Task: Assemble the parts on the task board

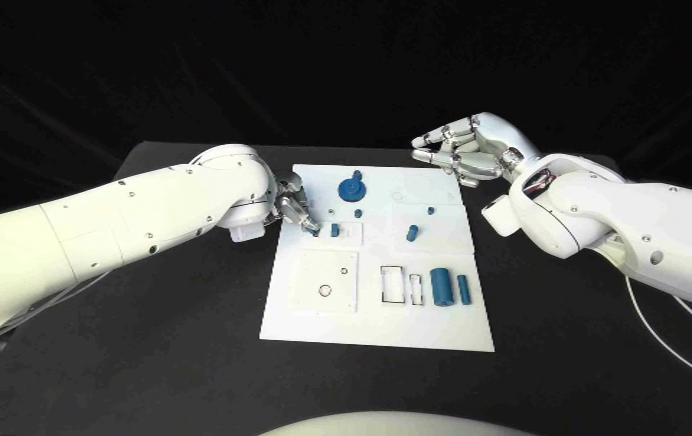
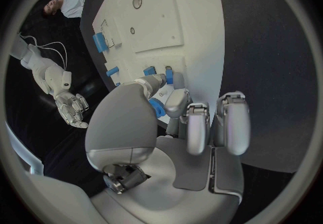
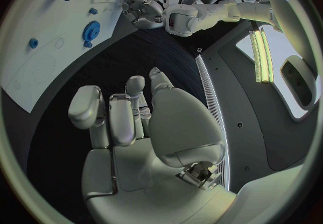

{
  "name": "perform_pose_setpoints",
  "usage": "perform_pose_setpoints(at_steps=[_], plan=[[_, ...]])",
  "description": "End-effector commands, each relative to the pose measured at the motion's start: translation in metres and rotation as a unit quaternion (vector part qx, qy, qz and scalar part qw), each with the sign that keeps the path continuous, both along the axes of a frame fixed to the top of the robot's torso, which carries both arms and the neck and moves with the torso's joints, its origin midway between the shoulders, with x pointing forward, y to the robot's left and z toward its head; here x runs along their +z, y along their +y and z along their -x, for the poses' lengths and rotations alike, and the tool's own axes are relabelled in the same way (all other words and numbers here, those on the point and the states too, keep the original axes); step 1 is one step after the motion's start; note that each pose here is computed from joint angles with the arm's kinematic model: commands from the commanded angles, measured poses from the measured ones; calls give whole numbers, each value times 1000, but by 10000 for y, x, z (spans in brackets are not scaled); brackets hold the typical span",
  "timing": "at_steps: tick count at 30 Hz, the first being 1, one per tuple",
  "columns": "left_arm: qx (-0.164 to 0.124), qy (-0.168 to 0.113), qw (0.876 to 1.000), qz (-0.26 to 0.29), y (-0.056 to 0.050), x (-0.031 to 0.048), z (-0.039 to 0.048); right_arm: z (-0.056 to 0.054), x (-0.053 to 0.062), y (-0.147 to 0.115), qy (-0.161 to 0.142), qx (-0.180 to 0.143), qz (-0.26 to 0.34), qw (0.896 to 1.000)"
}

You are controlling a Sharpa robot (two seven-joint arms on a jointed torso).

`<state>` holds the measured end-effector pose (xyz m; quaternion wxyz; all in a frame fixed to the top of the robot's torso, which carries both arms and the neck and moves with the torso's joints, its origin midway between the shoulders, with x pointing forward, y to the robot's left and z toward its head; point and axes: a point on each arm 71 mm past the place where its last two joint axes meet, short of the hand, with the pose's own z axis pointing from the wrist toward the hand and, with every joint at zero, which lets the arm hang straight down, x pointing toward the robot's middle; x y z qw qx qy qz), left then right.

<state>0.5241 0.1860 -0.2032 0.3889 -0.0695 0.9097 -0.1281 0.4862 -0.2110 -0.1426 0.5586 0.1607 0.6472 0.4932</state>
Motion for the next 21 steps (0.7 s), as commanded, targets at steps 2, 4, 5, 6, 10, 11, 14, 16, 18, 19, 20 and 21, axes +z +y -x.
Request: perform_pose_setpoints(at_steps=[2, 4, 5, 6, 10, 11, 14, 16, 18, 19, 20, 21], plan=[[-11, 13, 1000, -22, 8, -32, 19, 9, -5, 18, 2, 9, 1, 1000], [-10, 13, 1000, -23, 8, -35, 17, 10, -5, 19, 2, 9, 1, 1000], [-10, 12, 1000, -23, 7, -37, 16, 10, -5, 19, 2, 9, 1, 1000], [-9, 11, 1000, -23, 6, -38, 15, 10, -5, 19, 2, 9, 1, 1000], [-11, 8, 1000, -26, -10, -52, 14, 11, -6, 19, 2, 9, 1, 1000], [-11, 8, 1000, -26, -15, -56, 15, 11, -6, 19, 2, 9, 1, 1000], [-13, 7, 1000, -26, -30, -62, 16, 11, -6, 19, 2, 9, 1, 1000], [-14, 7, 1000, -25, -38, -65, 17, 11, -7, 19, 2, 9, 1, 1000], [-16, 8, 1000, -26, -45, -67, 18, 11, -7, 19, 2, 9, 1, 1000], [-17, 10, 999, -26, -49, -69, 20, 11, -7, 19, 2, 9, 1, 1000], [-17, 12, 999, -26, -54, -73, 22, 11, -7, 20, 2, 9, 1, 1000], [-18, 15, 999, -27, -58, -75, 24, 11, -7, 20, 2, 9, 1, 1000]])
